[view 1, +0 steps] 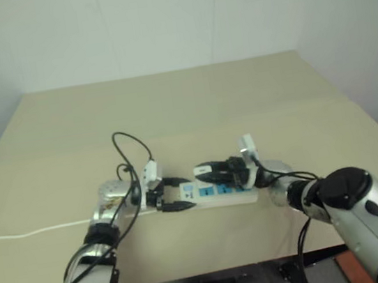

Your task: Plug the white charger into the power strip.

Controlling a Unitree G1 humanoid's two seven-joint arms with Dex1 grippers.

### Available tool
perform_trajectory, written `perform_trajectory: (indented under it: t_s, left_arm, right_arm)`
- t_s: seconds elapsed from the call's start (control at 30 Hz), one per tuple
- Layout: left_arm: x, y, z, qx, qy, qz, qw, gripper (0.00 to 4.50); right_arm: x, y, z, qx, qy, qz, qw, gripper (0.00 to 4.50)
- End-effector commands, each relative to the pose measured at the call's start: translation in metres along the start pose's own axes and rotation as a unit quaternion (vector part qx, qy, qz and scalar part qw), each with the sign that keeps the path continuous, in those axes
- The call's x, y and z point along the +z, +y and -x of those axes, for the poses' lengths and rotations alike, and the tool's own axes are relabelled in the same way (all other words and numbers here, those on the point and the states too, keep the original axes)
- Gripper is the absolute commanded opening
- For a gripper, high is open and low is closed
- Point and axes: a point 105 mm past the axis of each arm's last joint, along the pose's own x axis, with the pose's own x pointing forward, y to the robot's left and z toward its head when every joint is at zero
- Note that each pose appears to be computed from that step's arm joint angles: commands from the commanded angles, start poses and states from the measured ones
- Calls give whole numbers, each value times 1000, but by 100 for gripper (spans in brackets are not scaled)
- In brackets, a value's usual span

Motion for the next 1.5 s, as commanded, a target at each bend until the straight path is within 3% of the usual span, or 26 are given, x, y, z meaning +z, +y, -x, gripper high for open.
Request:
perform_trajectory:
  t_s: [0.03, 0.8, 0.97, 1.43, 1.5]
  left_arm:
    - [3, 1, -1, 3, -2, -12, 1000, 326]
    - [4, 0, 2, 4, -2, -13, 1000, 326]
    - [3, -1, 2, 6, -2, -13, 1000, 326]
    - [3, -1, 2, 8, -1, -13, 1000, 326]
    - [3, -1, 2, 8, -1, -13, 1000, 326]
  right_arm:
    - [-11, 9, 2, -5, -7, -3, 1000, 113]
    - [-55, 31, 4, 9, 53, -88, 995, 113]
    - [-65, 35, 7, 10, 84, -76, 994, 113]
    - [-56, 32, 8, -19, 48, -11, 999, 113]
    - [-54, 31, 9, -21, 46, -9, 999, 188]
